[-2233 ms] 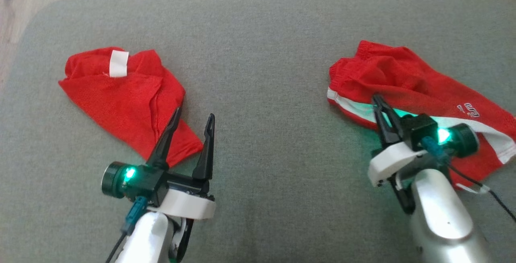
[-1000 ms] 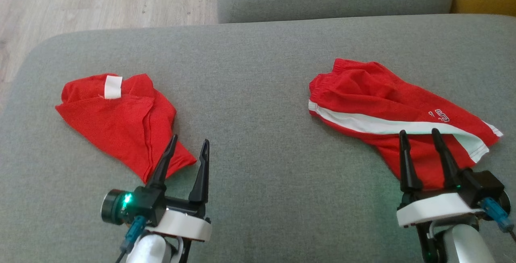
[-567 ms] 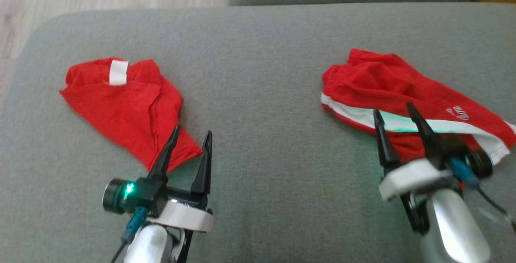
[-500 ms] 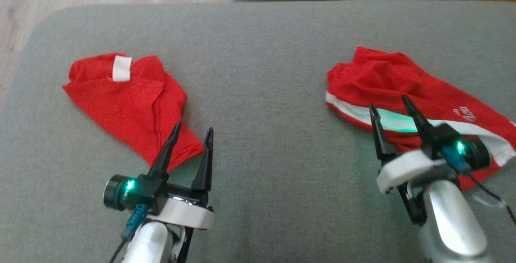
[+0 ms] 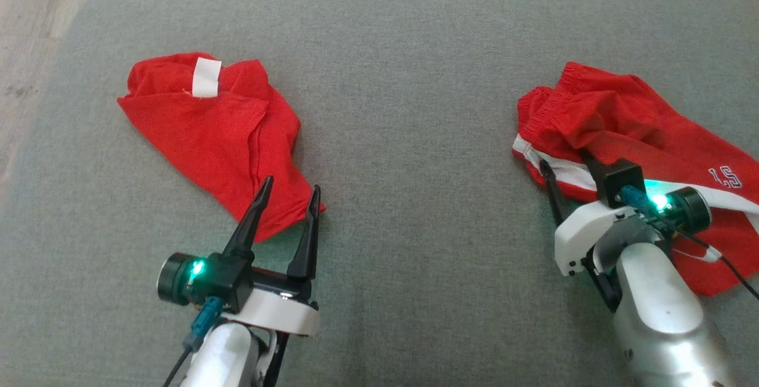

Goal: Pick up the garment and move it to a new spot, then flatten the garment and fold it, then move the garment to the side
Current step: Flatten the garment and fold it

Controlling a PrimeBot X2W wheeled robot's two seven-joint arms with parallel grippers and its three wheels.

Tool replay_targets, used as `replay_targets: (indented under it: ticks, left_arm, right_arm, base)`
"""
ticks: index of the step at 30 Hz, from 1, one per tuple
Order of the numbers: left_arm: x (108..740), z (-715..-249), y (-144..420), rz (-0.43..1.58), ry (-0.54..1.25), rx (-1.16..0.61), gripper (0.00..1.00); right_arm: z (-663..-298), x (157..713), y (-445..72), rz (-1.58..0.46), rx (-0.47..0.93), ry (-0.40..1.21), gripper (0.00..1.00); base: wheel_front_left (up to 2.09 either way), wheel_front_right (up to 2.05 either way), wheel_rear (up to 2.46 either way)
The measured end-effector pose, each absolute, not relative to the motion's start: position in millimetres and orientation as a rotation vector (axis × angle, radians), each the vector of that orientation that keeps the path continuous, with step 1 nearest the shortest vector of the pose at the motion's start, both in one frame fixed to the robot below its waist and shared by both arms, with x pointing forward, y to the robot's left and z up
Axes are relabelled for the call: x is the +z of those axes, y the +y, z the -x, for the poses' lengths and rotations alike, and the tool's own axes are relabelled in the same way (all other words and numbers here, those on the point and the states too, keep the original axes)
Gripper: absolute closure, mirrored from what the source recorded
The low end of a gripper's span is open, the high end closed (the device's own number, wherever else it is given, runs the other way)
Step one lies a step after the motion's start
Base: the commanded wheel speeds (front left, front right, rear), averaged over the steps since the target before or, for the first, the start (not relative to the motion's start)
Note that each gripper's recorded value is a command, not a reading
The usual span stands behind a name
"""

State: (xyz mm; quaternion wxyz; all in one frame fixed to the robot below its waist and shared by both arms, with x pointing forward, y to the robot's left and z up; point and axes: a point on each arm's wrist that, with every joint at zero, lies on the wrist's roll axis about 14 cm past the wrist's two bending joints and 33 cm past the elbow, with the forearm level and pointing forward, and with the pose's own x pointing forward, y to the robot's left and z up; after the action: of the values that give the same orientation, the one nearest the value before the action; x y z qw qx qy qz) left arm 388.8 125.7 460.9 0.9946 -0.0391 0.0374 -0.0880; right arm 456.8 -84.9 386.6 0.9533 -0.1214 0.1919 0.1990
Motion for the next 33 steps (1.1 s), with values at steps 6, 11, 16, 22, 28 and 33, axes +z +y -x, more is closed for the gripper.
replay_targets:
  ticks: [6,11,16,22,28,33]
  left_arm:
    - [462,-390,123,0.079,0.072,-0.183,0.00]
    - [466,-392,118,0.078,0.058,-0.195,0.00]
    - [473,-393,113,0.079,0.040,-0.210,0.00]
    - [480,-393,109,0.079,0.018,-0.221,0.00]
    - [487,-391,108,0.078,0.000,-0.224,0.00]
    - [491,-391,109,0.078,-0.013,-0.221,0.00]
  right_arm:
    - [-461,390,-82,0.224,0.412,0.367,1.00]
    - [-460,403,-79,0.187,0.412,0.312,1.00]
    - [-459,422,-72,0.155,0.422,0.239,1.00]
    - [-460,448,-66,0.126,0.430,0.156,1.00]
    - [-451,464,-62,0.084,0.433,0.104,1.00]
    - [-429,466,-40,0.052,0.500,0.119,1.00]
  base:
    - [0.00,0.00,0.00]
    - [0.00,0.00,0.00]
    - [0.00,0.00,0.00]
    - [0.00,0.00,0.00]
    - [0.00,0.00,0.00]
    - [0.00,0.00,0.00]
